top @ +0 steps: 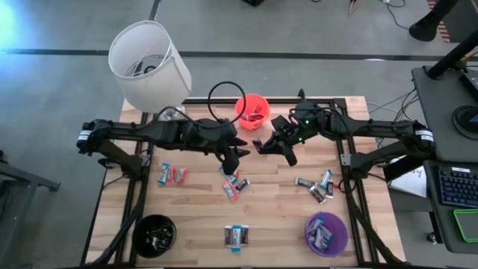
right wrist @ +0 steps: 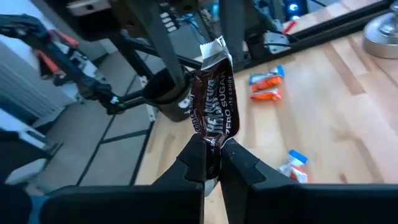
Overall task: Organize candy in baskets
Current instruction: Put the brown chocolate into the black bucket
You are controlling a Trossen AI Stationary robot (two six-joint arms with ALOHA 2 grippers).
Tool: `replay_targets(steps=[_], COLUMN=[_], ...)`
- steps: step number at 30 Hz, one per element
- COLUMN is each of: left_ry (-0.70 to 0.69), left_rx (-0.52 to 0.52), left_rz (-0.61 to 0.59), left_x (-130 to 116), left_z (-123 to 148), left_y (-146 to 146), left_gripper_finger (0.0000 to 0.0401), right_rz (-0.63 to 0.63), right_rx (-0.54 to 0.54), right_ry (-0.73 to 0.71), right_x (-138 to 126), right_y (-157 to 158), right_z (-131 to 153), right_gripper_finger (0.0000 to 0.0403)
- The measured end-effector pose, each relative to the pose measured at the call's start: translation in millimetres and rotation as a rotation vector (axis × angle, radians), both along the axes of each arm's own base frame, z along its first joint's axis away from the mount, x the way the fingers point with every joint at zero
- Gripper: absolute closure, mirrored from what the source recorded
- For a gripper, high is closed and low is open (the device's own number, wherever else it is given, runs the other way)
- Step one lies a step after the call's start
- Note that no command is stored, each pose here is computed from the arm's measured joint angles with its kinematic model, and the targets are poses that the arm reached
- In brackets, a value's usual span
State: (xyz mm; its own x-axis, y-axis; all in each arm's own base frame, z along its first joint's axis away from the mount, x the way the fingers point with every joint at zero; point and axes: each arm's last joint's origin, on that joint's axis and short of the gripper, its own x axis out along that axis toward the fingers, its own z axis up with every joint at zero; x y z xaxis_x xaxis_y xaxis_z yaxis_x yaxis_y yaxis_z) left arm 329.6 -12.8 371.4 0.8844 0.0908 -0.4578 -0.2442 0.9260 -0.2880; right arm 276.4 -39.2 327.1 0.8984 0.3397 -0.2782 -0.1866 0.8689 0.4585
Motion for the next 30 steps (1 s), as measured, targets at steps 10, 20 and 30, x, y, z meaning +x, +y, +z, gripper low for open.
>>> replay_targets(steps=[10, 20, 30], left_ry=[-0.056, -0.108, -0.158], left_rx=[0.095, 0.088, 0.089], left_rz=[-0.239, -0.218, -0.212], left_x=[4, 6, 8], left_z=[4, 9, 14], left_y=[-2, 2, 10], left_gripper_finger=[0.0248, 0.0248, 0.0248], right_rz=[0.08, 0.112, 0.11], right_rx=[0.002, -0.016, -0.019], right_ry=[-0.054, -0.087, -0.088], right_x=[3, 4, 4], right_y=[15, 23, 23], right_z=[5, 7, 7], right_gripper_finger=[0.039, 0.039, 0.039])
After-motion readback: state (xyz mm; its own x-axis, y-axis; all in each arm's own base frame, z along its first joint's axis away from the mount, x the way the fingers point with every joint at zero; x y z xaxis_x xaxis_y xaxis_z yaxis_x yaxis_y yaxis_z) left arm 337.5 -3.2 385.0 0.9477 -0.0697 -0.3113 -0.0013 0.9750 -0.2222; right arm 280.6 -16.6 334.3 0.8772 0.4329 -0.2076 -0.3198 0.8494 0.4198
